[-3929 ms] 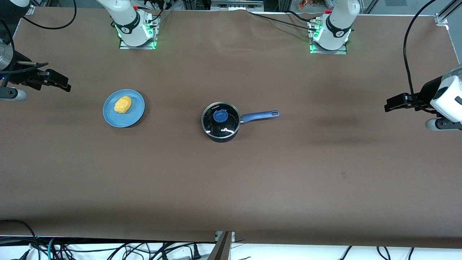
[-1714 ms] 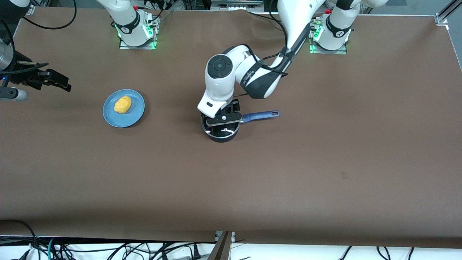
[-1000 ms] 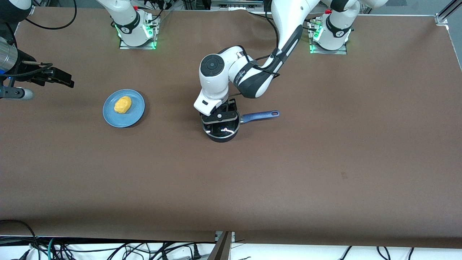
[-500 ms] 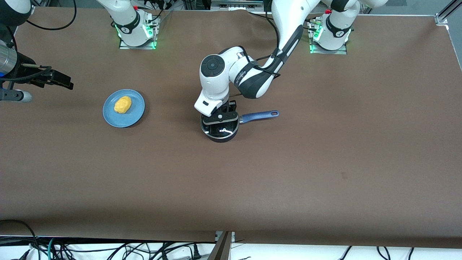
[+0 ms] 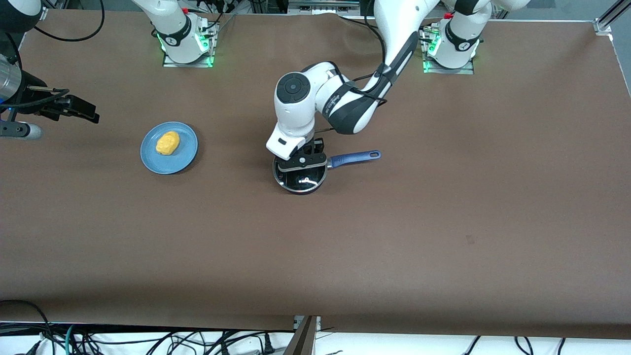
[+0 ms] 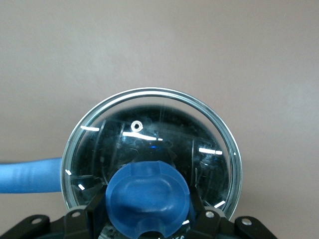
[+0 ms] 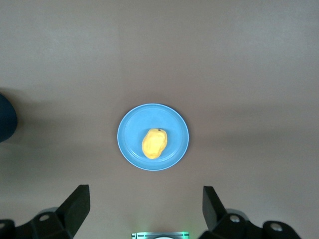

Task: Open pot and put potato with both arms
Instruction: 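Lift the lid off the pot with the left gripper and carry it aside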

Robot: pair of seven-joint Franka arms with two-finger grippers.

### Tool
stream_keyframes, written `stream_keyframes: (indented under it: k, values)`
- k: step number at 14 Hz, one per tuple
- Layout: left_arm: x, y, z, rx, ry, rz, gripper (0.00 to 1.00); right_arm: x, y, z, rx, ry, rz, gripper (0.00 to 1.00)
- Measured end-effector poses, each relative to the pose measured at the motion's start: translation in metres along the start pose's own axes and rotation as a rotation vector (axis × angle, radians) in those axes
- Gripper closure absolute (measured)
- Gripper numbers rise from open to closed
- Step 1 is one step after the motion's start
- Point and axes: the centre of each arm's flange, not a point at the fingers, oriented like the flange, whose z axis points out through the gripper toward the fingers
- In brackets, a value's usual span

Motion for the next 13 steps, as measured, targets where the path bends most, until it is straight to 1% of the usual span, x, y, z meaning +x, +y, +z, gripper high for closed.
stream_keyframes:
  k: [2, 3, 4, 6, 9, 11, 13]
  values:
    - [0.026, -0.019, -0.033, 0.005, 0.006, 0.008, 0.34, 0.001, 0.000, 0.001, 0.000, -0.001, -0.002, 0.00]
    - [0.046, -0.036, -0.049, 0.013, 0.006, 0.021, 0.34, 0.001, 0.000, 0.001, 0.000, -0.002, -0.003, 0.00]
    - [0.072, -0.058, -0.063, 0.019, 0.007, 0.042, 0.34, 0.001, 0.000, 0.002, 0.000, -0.004, -0.003, 0.00]
    - [0.132, -0.120, -0.082, 0.023, -0.001, 0.104, 0.34, 0.004, 0.000, 0.006, -0.001, -0.012, -0.002, 0.00]
    - [0.210, -0.237, -0.081, 0.041, -0.039, 0.240, 0.34, 0.009, 0.001, 0.024, -0.003, -0.051, 0.001, 0.00]
    - [0.248, -0.319, -0.067, 0.047, -0.070, 0.325, 0.34, 0.009, 0.007, 0.046, -0.006, -0.098, 0.014, 0.00]
    - [0.272, -0.386, -0.044, 0.048, -0.068, 0.389, 0.34, 0.007, 0.019, 0.065, -0.008, -0.135, 0.077, 0.00]
